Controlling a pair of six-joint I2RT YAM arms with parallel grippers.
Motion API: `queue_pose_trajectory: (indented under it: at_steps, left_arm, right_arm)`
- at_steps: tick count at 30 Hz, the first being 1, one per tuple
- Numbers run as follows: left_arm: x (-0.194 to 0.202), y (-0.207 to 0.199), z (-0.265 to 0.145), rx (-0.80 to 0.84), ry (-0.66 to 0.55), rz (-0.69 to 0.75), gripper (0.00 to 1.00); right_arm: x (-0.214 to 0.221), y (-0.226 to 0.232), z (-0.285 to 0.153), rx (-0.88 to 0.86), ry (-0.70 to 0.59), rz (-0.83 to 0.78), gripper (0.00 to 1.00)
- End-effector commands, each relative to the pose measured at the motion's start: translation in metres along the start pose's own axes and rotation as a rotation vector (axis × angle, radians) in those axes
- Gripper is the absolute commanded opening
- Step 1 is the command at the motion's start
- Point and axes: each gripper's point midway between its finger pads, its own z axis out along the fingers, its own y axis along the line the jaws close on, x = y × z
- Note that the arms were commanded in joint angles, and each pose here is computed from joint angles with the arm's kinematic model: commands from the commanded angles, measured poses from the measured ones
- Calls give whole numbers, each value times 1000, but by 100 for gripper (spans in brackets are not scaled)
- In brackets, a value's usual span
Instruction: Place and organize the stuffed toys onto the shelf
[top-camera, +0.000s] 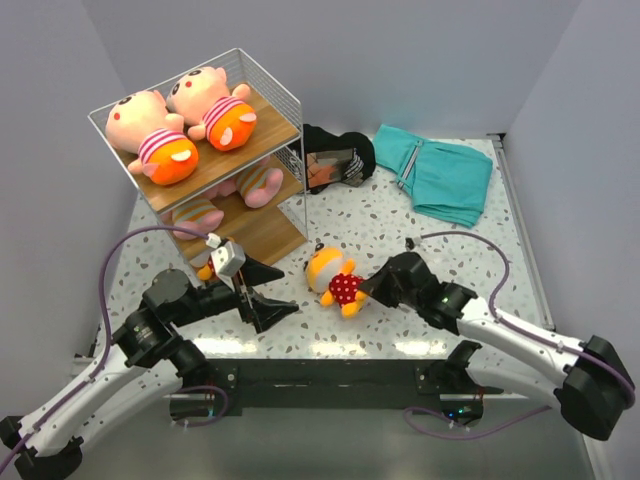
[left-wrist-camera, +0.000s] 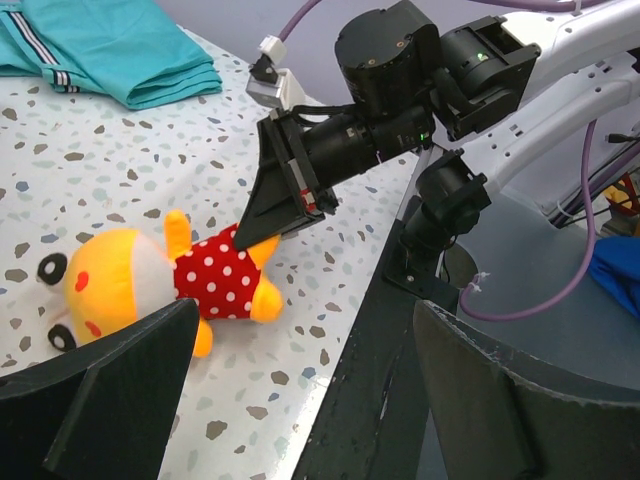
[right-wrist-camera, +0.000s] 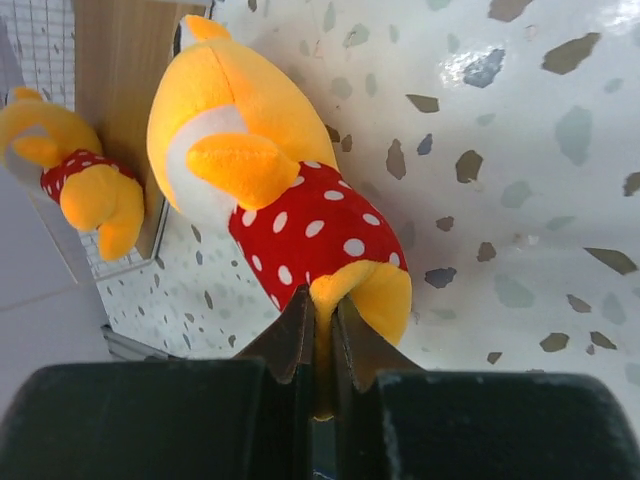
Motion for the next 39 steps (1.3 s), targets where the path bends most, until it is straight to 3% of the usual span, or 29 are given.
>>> queue_pose_trajectory:
  at_steps: [1,9,24,39]
  left_arm:
    - [-7,-6,0,26,-26,9,94]
    - [-6,-8,1,39,-22,9,94]
    - [-7,-10,0,49,-28,12,94]
    - [-7,-11,0,57,-28,13,94]
  right_arm:
    - [18,43,6,-166,84,-31,0]
    - [9,108,5,-333,33,-17,0]
    - [-14,157,25,-418,-71,-18,0]
    - [-9,191,109,-521,-145,-54,0]
